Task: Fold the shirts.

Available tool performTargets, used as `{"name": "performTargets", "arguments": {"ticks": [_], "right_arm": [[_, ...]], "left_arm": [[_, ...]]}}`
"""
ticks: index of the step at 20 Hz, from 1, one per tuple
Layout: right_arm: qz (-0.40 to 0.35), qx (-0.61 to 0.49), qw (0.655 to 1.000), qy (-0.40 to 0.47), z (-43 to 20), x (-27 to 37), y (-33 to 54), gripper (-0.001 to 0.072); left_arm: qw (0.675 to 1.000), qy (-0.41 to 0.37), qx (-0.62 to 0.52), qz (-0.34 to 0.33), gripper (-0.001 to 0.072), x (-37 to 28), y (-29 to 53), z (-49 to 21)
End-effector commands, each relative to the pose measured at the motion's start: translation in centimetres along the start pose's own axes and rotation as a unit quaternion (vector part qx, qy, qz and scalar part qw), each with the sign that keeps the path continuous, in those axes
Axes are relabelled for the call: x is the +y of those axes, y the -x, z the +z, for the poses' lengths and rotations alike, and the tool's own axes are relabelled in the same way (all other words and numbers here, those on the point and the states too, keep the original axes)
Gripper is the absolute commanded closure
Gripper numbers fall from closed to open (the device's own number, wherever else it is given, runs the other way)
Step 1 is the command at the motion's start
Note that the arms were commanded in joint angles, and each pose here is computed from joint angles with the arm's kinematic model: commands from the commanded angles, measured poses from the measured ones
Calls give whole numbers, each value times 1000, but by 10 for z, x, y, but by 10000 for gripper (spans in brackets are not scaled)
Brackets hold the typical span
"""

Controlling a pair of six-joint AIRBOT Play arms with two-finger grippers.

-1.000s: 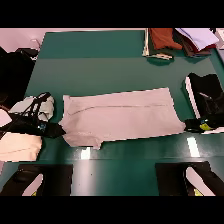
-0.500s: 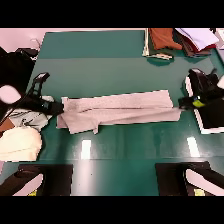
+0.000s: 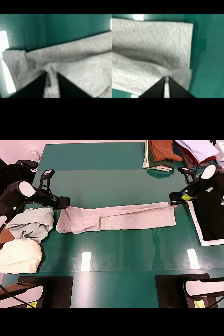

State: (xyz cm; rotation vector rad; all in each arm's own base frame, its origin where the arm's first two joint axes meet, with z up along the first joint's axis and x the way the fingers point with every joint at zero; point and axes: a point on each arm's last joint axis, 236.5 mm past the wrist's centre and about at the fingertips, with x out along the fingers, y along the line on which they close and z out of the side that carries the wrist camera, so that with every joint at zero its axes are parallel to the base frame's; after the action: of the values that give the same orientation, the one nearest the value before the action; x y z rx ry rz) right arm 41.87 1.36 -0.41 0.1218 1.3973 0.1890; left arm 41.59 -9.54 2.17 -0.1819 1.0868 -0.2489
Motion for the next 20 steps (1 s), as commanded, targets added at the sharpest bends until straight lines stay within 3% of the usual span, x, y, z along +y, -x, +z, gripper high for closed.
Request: {"name": "performTargets", "arguments": {"ticks": [1, 6, 7, 8, 9, 15, 18, 19, 20], "right_arm": [[65, -9, 997, -30, 20, 11, -11, 336], [137, -6, 988, -74, -5, -18, -5, 322], [142, 1, 986, -92, -17, -30, -8, 306], [144, 11, 982, -119, -30, -45, -14, 208], [149, 22, 978, -145, -43, -57, -21, 198], [239, 44, 953, -180, -59, -37, -59, 207], [263, 38, 953, -147, -43, 0, -75, 292], [260, 38, 957, -122, -40, 10, -76, 488], [261, 36, 960, -97, -36, 19, -73, 635]], "left_arm": [[1000, 20, -13, 1, 146, 1, -5, 12], [1000, 14, 20, -14, 161, -10, 9, 7], [999, 15, 26, -17, 265, -12, 9, 4], [999, 19, 28, -24, 505, -15, 9, 3], [999, 23, 28, -32, 686, -19, 9, 4], [996, 10, -1, -93, 688, -81, -1, 11], [993, -9, 0, -114, 688, -124, -19, 2], [993, -14, 5, -120, 689, -137, -28, -3], [992, -17, 10, -124, 688, -149, -37, -9]]}}
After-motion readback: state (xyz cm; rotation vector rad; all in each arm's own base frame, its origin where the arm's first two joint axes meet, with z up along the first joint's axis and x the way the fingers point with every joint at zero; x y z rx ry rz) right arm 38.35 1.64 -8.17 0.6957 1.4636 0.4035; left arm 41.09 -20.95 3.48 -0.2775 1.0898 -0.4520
